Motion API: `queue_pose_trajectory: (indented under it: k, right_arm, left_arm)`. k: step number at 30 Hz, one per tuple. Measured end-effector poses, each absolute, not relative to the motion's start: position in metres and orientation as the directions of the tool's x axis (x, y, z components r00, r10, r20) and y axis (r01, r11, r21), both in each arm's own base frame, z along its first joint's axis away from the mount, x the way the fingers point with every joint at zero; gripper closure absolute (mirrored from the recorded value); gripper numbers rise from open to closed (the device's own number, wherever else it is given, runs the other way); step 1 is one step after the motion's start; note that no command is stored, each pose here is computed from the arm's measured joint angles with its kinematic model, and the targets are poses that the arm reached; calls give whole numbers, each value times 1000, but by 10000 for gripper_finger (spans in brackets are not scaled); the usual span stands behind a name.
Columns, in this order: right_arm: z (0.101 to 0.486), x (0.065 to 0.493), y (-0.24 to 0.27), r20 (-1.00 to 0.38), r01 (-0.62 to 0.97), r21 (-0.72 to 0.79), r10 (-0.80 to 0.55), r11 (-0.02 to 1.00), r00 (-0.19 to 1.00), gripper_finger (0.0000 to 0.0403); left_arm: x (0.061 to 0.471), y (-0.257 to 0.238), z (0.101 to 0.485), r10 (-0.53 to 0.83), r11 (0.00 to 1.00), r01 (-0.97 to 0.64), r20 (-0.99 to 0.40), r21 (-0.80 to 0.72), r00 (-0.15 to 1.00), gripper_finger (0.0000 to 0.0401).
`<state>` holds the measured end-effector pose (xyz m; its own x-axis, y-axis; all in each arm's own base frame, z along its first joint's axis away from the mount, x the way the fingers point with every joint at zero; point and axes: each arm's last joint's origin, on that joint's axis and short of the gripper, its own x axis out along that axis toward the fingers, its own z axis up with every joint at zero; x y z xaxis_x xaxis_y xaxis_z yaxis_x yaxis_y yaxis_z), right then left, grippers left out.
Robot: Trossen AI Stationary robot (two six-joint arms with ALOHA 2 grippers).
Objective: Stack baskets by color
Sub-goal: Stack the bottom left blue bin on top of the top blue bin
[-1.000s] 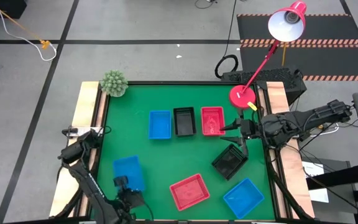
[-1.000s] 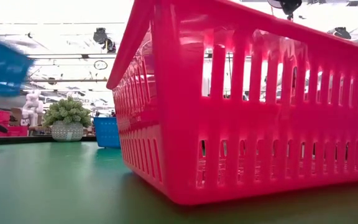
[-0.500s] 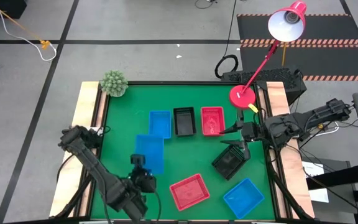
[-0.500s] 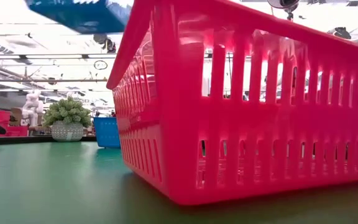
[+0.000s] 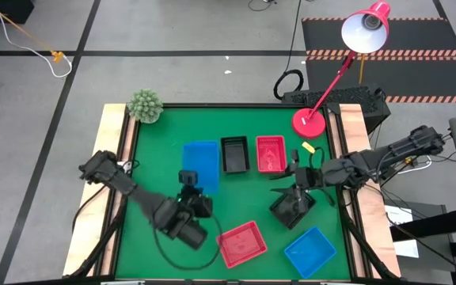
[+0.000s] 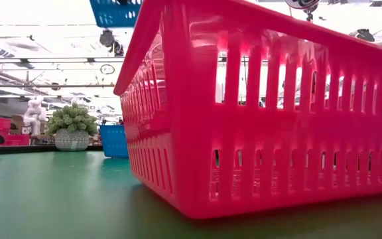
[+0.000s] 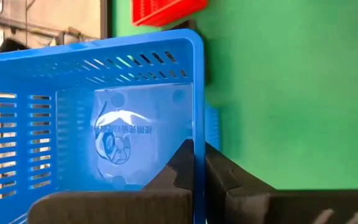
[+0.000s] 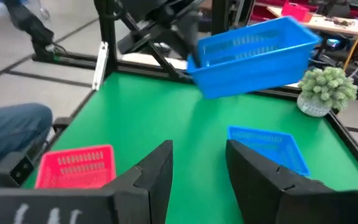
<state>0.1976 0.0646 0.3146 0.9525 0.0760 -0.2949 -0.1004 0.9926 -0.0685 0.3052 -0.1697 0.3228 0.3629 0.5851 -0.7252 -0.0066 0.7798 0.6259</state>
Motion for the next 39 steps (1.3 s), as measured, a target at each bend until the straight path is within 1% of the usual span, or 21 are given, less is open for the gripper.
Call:
queue_pose_trajectory:
  k: [4, 8, 18, 24, 29, 33, 39]
  right_arm:
    - [312, 198, 65, -320, -101, -75, 72, 992, 945, 261]
    - [311, 194, 64, -339, -105, -77, 72, 992, 938, 261]
    - [313, 188, 66, -343, -129, -83, 93, 988, 935, 261]
    - [313, 188, 66, -343, -126, -86, 90, 988, 935, 261]
    - [313, 188, 66, -343, -126, -86, 89, 988, 935, 261]
    - [313, 188, 66, -343, -126, -86, 89, 988, 935, 261]
    - [313, 188, 66, -344, -126, -86, 89, 988, 935, 261]
  left_arm:
    - [312, -149, 327, 587, 789, -26, -741, 614, 326, 397]
    - [313, -131, 321, 591, 791, -32, -750, 611, 297, 394]
    - [301, -91, 294, 458, 870, -43, -774, 491, 438, 394]
    - [297, -69, 263, 422, 891, -20, -812, 453, 404, 391]
    - [298, -58, 239, 391, 906, -6, -833, 423, 391, 396]
    - [298, -49, 229, 399, 906, -24, -834, 423, 381, 387]
    - [302, -45, 227, 360, 924, -29, -842, 381, 403, 394]
